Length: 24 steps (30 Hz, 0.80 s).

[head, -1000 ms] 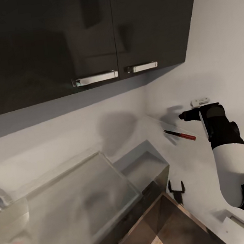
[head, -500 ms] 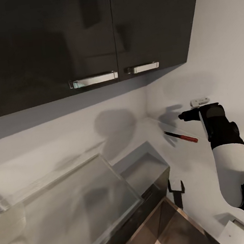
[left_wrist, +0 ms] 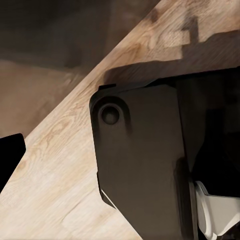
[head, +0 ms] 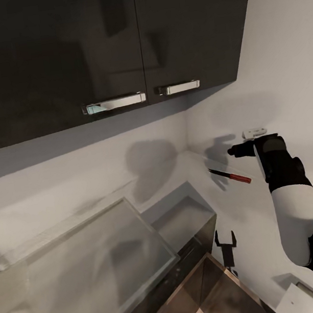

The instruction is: In the kitchen, take the Vidalia onion out of the sink, dice it on the chopping board with the paring knife, put the diced onion into the bowl on the countertop, then place both the paring knife and the chopping board into the sink.

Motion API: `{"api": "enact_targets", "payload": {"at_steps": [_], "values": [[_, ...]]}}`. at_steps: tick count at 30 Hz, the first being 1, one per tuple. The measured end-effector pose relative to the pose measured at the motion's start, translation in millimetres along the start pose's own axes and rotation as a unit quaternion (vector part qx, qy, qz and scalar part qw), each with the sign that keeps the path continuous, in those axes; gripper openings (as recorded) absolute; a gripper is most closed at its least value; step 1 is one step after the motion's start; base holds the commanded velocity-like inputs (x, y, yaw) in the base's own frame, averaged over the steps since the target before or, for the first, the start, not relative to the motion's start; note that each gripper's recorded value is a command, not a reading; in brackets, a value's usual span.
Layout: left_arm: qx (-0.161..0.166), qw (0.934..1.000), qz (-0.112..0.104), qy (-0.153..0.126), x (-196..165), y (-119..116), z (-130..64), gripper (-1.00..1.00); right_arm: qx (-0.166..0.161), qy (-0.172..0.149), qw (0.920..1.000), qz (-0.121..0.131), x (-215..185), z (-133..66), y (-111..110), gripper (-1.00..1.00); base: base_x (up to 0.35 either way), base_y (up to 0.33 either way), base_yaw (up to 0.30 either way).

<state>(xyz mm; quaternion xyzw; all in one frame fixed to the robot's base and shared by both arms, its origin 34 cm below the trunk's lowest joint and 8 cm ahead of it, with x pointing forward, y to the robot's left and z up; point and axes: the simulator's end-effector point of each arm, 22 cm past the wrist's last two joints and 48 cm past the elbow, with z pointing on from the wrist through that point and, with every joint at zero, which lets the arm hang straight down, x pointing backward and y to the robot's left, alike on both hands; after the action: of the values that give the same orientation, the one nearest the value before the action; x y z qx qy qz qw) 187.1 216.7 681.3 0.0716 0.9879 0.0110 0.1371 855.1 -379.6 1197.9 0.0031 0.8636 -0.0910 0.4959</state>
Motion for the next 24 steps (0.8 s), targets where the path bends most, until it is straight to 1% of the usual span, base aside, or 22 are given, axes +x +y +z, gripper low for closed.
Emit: {"api": "enact_targets", "payload": {"at_steps": [10,24], "values": [[0.001,1.0000,0.000,0.001,0.7,-0.3,0.0,1.00,-0.001,0.003,1.0000,0.000,2.0,0.9,1.6,1.00,0.144,-0.119,0.000],[0.001,1.0000,0.001,0.003,2.8,-0.6,0.2,1.00,-0.004,0.003,1.0000,0.000,2.3,1.5,5.9,1.00,0.013,-0.008,0.000]]}}
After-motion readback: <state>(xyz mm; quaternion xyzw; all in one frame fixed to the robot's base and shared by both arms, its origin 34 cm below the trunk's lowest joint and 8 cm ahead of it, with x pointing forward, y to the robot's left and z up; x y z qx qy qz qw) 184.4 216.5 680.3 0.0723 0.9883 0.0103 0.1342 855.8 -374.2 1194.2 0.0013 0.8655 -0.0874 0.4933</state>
